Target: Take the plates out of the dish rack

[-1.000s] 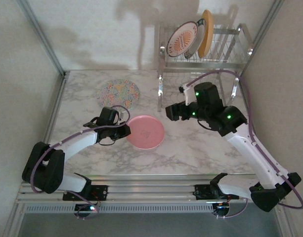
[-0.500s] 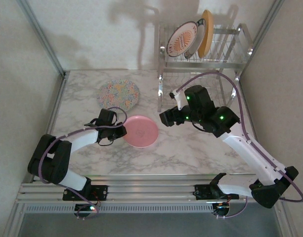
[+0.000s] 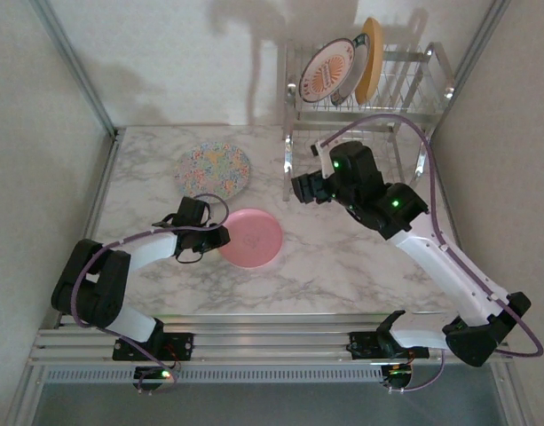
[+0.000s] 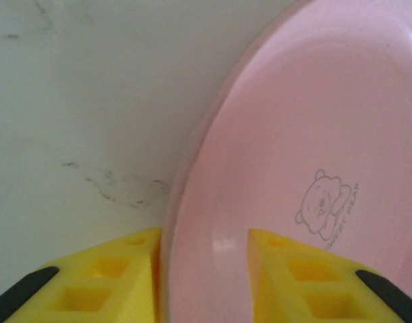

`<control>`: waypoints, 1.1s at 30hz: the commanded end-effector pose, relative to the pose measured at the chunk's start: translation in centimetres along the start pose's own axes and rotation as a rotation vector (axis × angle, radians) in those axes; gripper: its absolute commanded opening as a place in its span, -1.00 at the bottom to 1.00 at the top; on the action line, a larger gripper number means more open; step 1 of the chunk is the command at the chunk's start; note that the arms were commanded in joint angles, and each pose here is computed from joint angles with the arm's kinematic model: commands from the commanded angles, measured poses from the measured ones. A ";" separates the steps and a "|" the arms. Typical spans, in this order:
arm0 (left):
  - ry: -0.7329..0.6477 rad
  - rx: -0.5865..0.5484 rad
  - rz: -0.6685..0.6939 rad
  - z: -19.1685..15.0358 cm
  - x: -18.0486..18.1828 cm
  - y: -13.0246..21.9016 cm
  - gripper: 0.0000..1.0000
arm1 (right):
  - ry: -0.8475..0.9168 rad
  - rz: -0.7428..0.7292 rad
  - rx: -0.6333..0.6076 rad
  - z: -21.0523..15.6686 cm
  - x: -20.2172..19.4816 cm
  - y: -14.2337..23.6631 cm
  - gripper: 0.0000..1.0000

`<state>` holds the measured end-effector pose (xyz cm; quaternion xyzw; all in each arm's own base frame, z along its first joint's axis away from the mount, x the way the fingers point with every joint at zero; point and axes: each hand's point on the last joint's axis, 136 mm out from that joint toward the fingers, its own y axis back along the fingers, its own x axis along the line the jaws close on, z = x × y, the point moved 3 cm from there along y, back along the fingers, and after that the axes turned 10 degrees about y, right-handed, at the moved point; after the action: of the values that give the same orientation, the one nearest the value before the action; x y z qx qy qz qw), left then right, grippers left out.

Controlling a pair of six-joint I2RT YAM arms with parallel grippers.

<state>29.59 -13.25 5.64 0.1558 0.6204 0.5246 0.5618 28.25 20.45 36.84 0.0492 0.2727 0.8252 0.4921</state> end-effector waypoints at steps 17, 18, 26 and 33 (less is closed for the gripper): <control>0.040 -0.144 -0.074 3.8 -5.2 6.3 0.49 | 0.139 -0.743 -0.166 13.7 -13.1 -0.4 0.84; 0.048 -0.167 -0.096 4.2 -5.8 7.0 0.50 | 0.147 -0.774 -0.168 14.1 -14.0 -1.1 0.84; 0.083 -0.342 -0.296 7.5 -11.7 14.2 0.56 | 0.209 -1.041 -0.226 18.5 -20.1 -4.4 0.85; 0.061 -0.396 -0.396 8.4 -15.0 18.3 0.57 | 0.183 -1.125 -0.289 19.9 -22.0 -5.6 0.80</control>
<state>34.68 -13.85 28.14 -0.0754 0.5464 0.5215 0.6510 52.13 13.28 51.39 -0.2312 0.2389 0.4977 0.8011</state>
